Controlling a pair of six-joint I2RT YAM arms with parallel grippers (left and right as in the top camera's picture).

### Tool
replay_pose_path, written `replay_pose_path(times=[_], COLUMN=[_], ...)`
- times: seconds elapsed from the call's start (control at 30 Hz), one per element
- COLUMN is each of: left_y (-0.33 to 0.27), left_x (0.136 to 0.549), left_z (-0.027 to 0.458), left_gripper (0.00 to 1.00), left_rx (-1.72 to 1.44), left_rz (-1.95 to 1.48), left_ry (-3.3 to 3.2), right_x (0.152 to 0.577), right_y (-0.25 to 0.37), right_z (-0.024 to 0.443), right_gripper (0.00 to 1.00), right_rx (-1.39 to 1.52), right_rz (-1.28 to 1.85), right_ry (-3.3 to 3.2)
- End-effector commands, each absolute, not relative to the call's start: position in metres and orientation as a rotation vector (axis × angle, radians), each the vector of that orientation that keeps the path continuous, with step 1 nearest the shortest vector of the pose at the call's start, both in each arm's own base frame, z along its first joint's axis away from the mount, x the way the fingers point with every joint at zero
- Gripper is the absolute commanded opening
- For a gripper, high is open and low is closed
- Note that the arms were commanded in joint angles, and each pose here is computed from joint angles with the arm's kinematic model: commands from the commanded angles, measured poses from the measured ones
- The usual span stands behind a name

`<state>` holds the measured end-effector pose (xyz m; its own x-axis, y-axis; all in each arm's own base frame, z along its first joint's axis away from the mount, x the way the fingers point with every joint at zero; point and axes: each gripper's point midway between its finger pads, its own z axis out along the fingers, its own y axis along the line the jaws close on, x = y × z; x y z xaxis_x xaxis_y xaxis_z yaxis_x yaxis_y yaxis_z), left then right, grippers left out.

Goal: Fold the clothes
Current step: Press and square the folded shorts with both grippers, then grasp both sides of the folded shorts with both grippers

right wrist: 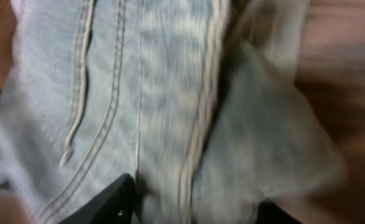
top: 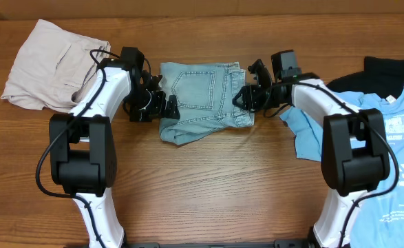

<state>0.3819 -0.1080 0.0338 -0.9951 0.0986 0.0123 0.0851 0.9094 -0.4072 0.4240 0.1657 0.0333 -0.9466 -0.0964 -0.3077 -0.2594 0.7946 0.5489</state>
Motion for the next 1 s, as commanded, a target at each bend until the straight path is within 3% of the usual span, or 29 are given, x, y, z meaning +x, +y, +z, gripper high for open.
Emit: replay_pose_path(times=[0.0, 0.1, 0.13, 0.17, 0.2, 0.23, 0.27, 0.3, 0.47, 0.73, 0.97], left_y=[-0.113, -0.115, -0.117, -0.119, -0.121, -0.124, -0.132, -0.134, -0.130, -0.133, -0.140], left_x=[0.390, 0.394, 0.395, 0.396, 0.396, 0.396, 0.392, 0.389, 0.373, 0.392, 0.354], left_z=[0.038, 0.038, 0.039, 0.039, 0.040, 0.041, 0.043, 0.043, 0.051, 0.114, 0.071], left_gripper=[1.00, 1.00, 1.00, 0.98, 0.89, 0.70, 0.21, 0.04, 0.04, 0.04, 0.04], left_rx=[-0.207, -0.217, -0.223, -0.229, -0.236, -0.241, -0.250, -0.250, -0.197, -0.204, -0.368], left_rz=[0.683, 0.691, 0.702, 0.713, 0.728, 0.744, 0.787, 0.791, 0.777, 0.922, 0.582], left_ry=[-3.058, -3.072, -3.075, -3.076, -3.076, -3.073, -3.048, -3.035, -2.957, -2.964, -2.910], right_x=[0.434, 0.417, 0.411, 0.406, 0.402, 0.398, 0.393, 0.392, 0.385, 0.367, 0.363], right_y=[0.159, 0.160, 0.161, 0.162, 0.163, 0.164, 0.169, 0.172, 0.177, 0.180, 0.179], right_z=[0.113, 0.132, 0.132, 0.130, 0.128, 0.123, 0.115, 0.111, 0.082, 0.030, 0.014], right_gripper=[0.51, 0.39, 0.28, 0.21, 0.16, 0.12, 0.10, 0.10, 0.10, 0.10, 0.07], right_rx=[-0.278, -0.258, -0.235, -0.202, -0.180, -0.162, -0.174, -0.184, -0.099, 0.149, 0.281], right_rz=[0.875, 0.888, 0.897, 0.909, 0.917, 0.924, 0.928, 0.929, 0.916, 1.012, 1.019], right_ry=[2.601, 2.636, 2.662, 2.696, 2.719, 2.743, 2.757, 2.755, 2.786, 2.867, 2.924])
